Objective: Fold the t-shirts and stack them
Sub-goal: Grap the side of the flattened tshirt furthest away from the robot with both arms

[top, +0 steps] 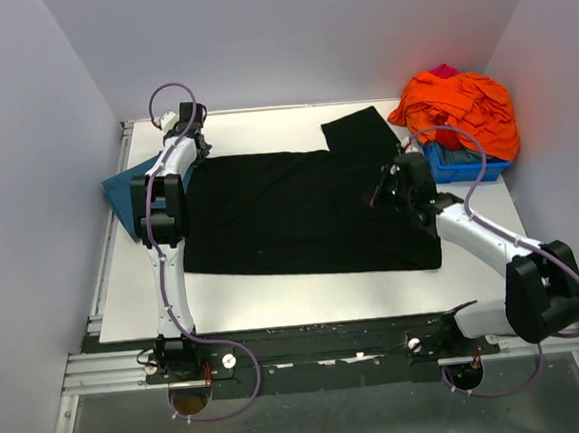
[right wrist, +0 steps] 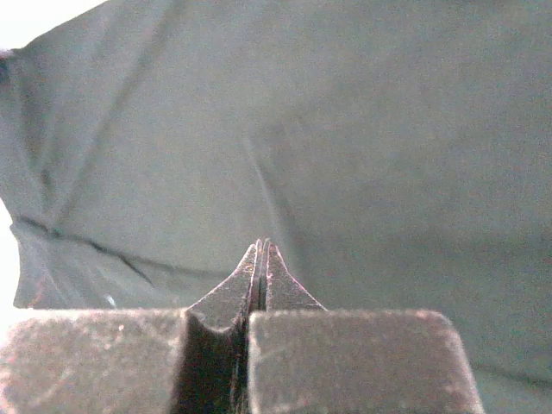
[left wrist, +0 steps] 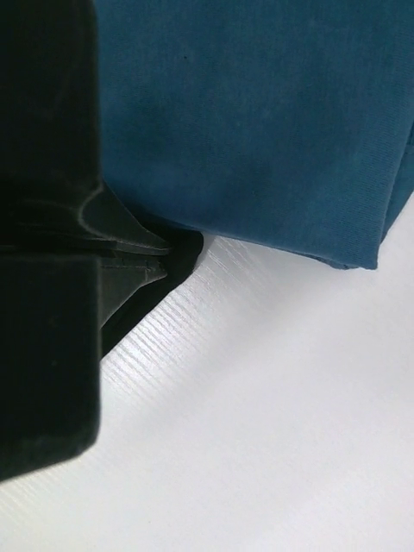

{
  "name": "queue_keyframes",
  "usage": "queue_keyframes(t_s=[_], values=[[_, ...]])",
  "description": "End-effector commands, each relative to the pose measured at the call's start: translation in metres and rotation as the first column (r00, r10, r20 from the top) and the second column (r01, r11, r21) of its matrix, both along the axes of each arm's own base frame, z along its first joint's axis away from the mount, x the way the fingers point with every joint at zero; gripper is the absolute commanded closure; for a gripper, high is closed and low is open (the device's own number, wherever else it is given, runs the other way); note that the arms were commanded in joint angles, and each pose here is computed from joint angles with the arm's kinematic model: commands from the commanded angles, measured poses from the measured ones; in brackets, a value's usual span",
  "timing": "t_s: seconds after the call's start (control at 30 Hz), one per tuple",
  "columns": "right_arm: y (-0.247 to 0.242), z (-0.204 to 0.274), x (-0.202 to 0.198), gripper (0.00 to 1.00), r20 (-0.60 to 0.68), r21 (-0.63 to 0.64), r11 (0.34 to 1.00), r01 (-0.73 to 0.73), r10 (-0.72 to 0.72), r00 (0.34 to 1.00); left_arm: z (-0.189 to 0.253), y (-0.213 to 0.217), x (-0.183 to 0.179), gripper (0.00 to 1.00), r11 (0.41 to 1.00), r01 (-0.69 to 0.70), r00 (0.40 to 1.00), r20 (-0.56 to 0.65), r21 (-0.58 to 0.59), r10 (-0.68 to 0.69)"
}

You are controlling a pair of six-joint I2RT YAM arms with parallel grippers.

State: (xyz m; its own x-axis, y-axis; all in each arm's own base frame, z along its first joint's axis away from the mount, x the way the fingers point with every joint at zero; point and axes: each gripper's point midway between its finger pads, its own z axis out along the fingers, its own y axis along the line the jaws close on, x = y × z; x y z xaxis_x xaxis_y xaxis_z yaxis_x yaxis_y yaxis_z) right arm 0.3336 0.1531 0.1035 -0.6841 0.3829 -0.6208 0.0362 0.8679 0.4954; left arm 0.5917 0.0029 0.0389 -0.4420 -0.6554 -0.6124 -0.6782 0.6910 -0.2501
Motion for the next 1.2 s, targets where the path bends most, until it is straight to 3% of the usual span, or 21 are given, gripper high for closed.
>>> queue_keyframes(t_s=[0.0, 0.1, 0.2, 0.3, 0.57, 0.73, 0.87, 0.97, 1.17], values=[[-0.014, 0.04, 0.052, 0.99, 0.082, -0.076, 0.987, 0.142, -0.136, 0.987, 0.028, -0.002, 0.013, 1.0, 0.999, 0.046, 0.994, 0.098, -0.007, -0.045], [-0.02, 0.055, 0.09, 0.99, 0.089, -0.073, 0.974, 0.213, -0.206, 0.974, 0.032, -0.005, 0.015, 1.0, 0.998, 0.064, 0.991, 0.12, -0.005, -0.063], [-0.037, 0.052, 0.13, 0.99, -0.008, -0.08, 0.957, 0.28, -0.282, 0.959, 0.034, -0.008, 0.015, 1.0, 0.997, 0.082, 0.989, 0.125, -0.006, -0.08], [-0.052, 0.064, 0.173, 0.99, -0.018, -0.105, 0.944, 0.314, -0.318, 0.948, 0.036, -0.007, 0.015, 1.0, 0.996, 0.092, 0.987, 0.133, 0.005, -0.092], [-0.091, 0.039, 0.255, 0.71, -0.032, -0.138, 0.926, 0.35, -0.358, 0.933, 0.039, -0.011, 0.009, 1.0, 0.993, 0.121, 0.982, 0.146, -0.004, -0.119], [-0.106, 0.013, 0.301, 0.63, -0.038, -0.186, 0.937, 0.296, -0.308, 0.951, 0.047, -0.011, 0.007, 1.0, 0.992, 0.127, 0.979, 0.161, 0.006, -0.126], [-0.118, -0.017, 0.316, 0.38, -0.037, -0.193, 0.934, 0.301, -0.313, 0.949, 0.054, -0.015, 0.006, 1.0, 0.99, 0.141, 0.975, 0.177, -0.003, -0.138], [-0.126, -0.023, 0.321, 0.31, -0.033, -0.153, 0.938, 0.312, -0.32, 0.947, 0.059, -0.014, 0.005, 1.0, 0.989, 0.146, 0.972, 0.185, -0.002, -0.143], [-0.138, -0.033, 0.323, 0.31, -0.062, -0.096, 0.939, 0.331, -0.337, 0.939, 0.061, -0.015, 0.003, 1.0, 0.989, 0.15, 0.972, 0.186, -0.001, -0.147]])
